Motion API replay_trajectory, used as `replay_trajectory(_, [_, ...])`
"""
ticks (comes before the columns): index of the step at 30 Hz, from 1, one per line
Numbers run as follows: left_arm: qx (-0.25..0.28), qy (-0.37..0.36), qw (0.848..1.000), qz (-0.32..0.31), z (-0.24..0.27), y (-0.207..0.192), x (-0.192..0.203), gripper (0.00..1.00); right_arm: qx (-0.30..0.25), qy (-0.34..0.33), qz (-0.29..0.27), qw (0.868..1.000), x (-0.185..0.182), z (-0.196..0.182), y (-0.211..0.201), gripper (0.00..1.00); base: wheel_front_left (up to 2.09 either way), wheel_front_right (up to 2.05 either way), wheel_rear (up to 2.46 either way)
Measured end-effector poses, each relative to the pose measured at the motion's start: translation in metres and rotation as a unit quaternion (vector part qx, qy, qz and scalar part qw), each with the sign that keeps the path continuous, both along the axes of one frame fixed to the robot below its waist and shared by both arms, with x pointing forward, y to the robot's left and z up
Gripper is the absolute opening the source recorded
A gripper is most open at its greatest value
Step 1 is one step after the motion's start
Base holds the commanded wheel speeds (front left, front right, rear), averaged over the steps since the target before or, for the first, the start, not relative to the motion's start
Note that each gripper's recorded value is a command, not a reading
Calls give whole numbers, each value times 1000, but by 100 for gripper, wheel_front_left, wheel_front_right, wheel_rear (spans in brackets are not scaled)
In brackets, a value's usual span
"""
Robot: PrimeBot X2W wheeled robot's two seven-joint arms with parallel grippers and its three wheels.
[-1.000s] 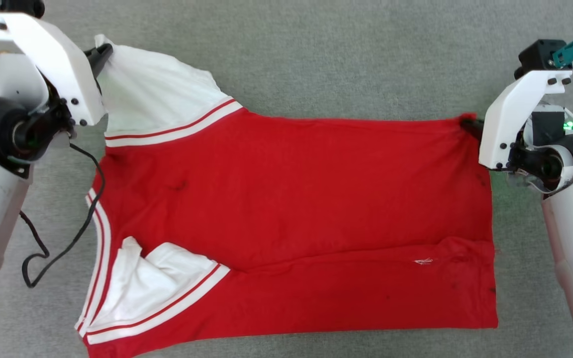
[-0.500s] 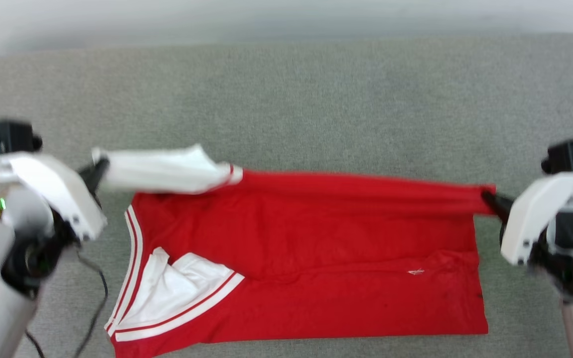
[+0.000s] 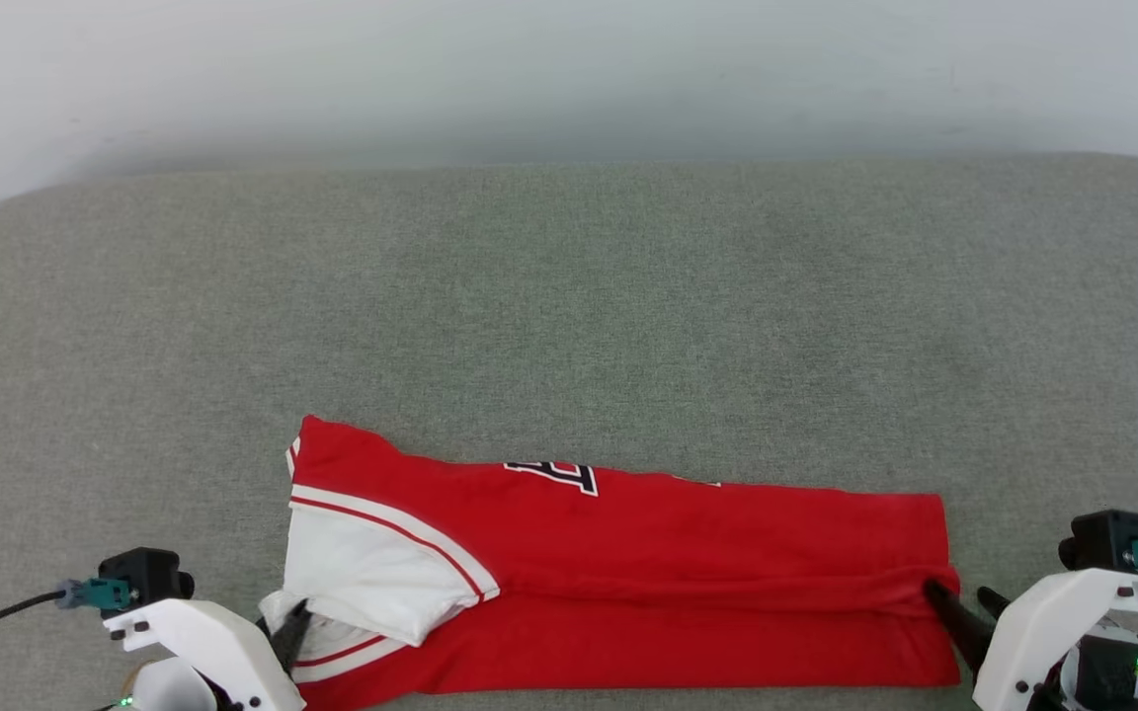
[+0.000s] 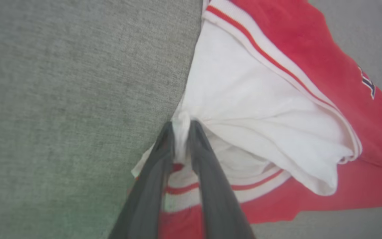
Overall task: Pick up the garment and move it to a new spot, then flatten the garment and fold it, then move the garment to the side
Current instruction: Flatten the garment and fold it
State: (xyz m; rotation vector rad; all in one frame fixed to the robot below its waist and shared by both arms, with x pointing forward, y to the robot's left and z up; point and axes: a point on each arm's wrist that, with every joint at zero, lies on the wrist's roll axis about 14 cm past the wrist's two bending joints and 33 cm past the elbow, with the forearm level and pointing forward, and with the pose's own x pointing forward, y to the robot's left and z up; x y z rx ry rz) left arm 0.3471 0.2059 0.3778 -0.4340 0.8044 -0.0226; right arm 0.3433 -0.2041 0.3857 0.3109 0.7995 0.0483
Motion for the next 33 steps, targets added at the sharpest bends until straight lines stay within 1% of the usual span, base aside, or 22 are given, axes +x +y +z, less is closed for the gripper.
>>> replay_trajectory(4, [-4, -44, 999, 17, 5, -8, 3, 100, -1, -44, -18, 999, -3, 7, -2, 100, 0, 0, 0])
replay_trajectory(7, [5, -102, 994, 29, 20, -7, 11, 100, -3, -96, -24, 995, 4, 27, -4, 100, 0, 0, 0])
replay_trajectory(9, [11, -153, 988, 38, 38, -5, 20, 100, -6, -126, -29, 992, 7, 43, -8, 100, 0, 0, 0])
replay_trajectory(10, [5, -181, 982, 48, 50, -6, 25, 100, -10, -136, -31, 990, 7, 49, -11, 100, 0, 0, 0])
replay_trajectory(13, [5, -248, 968, 45, 78, -14, 35, 100, -22, -138, -36, 990, 6, 58, -24, 100, 0, 0, 0])
replay_trajectory(17, [21, -317, 947, 39, 112, -19, 45, 100, -39, -96, -25, 994, 5, 55, -33, 100, 0, 0, 0])
replay_trajectory(21, [59, -377, 924, 26, 142, -22, 51, 100, -47, -34, -6, 998, 6, 45, -31, 100, 0, 0, 0])
replay_trajectory(24, [88, -408, 909, 17, 156, -24, 51, 100, -46, -3, 4, 999, 9, 35, -27, 100, 0, 0, 0])
replay_trajectory(28, [108, -429, 896, 16, 166, -26, 46, 100, -26, 43, 21, 999, 9, 10, -7, 100, 0, 0, 0])
replay_trajectory(31, [110, -435, 893, 21, 168, -25, 43, 100, -11, 76, 34, 996, 6, -9, 9, 100, 0, 0, 0])
replay_trajectory(33, [116, -435, 893, 25, 167, -21, 41, 100, -6, 86, 39, 996, 11, -16, 16, 100, 0, 0, 0])
